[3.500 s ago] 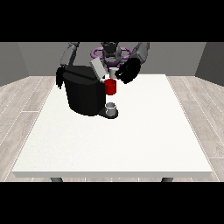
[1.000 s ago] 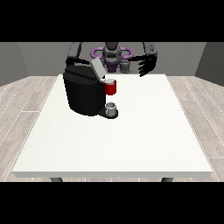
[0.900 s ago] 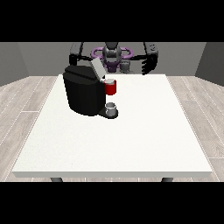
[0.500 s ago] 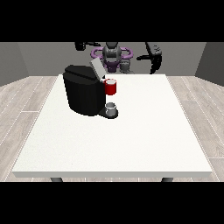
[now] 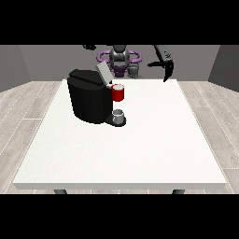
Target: Insert the coffee pod into the coffee machine and close the lid
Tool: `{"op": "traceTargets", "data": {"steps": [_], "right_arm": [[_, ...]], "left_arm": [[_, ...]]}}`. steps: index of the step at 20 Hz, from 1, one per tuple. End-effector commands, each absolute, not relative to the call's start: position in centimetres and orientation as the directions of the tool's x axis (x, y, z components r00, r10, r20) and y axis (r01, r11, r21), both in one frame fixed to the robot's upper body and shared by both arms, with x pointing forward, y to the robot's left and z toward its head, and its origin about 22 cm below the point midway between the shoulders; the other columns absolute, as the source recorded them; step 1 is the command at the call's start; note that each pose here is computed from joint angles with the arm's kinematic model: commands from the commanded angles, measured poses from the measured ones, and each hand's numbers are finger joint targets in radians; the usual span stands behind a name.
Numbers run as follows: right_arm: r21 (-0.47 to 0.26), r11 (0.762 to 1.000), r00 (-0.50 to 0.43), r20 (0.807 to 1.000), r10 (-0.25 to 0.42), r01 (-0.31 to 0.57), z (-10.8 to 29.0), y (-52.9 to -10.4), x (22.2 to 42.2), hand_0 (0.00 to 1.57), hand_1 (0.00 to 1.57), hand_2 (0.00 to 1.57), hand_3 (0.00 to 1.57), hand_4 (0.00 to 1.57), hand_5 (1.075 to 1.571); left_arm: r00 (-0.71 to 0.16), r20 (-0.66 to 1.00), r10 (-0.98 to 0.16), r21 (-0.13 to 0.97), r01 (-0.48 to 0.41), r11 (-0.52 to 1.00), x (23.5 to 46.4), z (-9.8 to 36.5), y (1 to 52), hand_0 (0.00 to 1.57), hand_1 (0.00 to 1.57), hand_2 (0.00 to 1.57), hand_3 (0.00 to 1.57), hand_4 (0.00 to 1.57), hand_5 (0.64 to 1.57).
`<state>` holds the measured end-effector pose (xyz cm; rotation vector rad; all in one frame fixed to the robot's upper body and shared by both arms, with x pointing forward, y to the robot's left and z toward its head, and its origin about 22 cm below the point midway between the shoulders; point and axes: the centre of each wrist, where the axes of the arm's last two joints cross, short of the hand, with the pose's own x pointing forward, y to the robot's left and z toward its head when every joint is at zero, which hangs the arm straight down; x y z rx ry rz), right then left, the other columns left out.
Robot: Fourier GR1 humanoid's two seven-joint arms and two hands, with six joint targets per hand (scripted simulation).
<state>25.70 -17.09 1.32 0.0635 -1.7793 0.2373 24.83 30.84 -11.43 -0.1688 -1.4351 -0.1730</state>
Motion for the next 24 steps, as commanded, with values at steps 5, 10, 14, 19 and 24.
{"op": "traceTargets", "data": {"steps": [5, 10, 14, 19, 24], "right_arm": [[-0.198, 0.978, -0.336, 0.927, 0.166, -0.063, 4.9, -17.0, 29.8, 0.0, 0.0, 0.0, 0.0, 0.28, 1.571], [-0.248, 0.969, -0.306, 0.923, 0.231, -0.015, 3.9, -17.2, 30.4, 0.0, 0.0, 0.0, 0.0, 0.23, 1.571], [-0.229, 0.973, -0.311, 0.926, 0.213, -0.014, 3.9, -15.5, 31.2, 0.0, 0.0, 0.0, 0.0, 0.35, 1.571], [-0.213, 0.974, -0.303, 0.925, 0.228, 0.08, 6.5, -20.5, 34.7, 0.0, 0.0, 0.0, 0.0, 0.39, 1.571], [-0.199, 0.978, -0.289, 0.934, 0.21, 0.066, 5.9, -19.6, 36.0, 0.0, 0.0, 0.0, 0.0, 0.41, 1.571]], "left_arm": [[-0.004, 0.999, 0.045, -0.042, 0.279, 0.959, 26.6, -9.0, 27.4, 0.0, 0.0, 0.0, 0.0, 0.22, 1.571], [-0.047, 0.999, 0.022, -0.008, 0.294, 0.956, 25.6, -7.8, 28.7, 0.0, 0.0, 0.0, 0.0, 0.2, 1.571], [-0.105, 0.994, 0.019, 0.012, 0.29, 0.957, 25.8, -7.6, 27.5, 0.0, 0.0, 0.0, 0.0, 0.21, 1.571], [-0.136, 0.991, -0.009, 0.053, 0.318, 0.947, 25.3, -6.1, 29.1, 0.0, 0.0, 0.0, 0.0, 0.38, 1.571], [-0.134, 0.991, 0.008, 0.034, 0.307, 0.951, 25.4, -5.2, 30.1, 0.0, 0.0, 0.0, 0.0, 0.34, 1.571]]}}
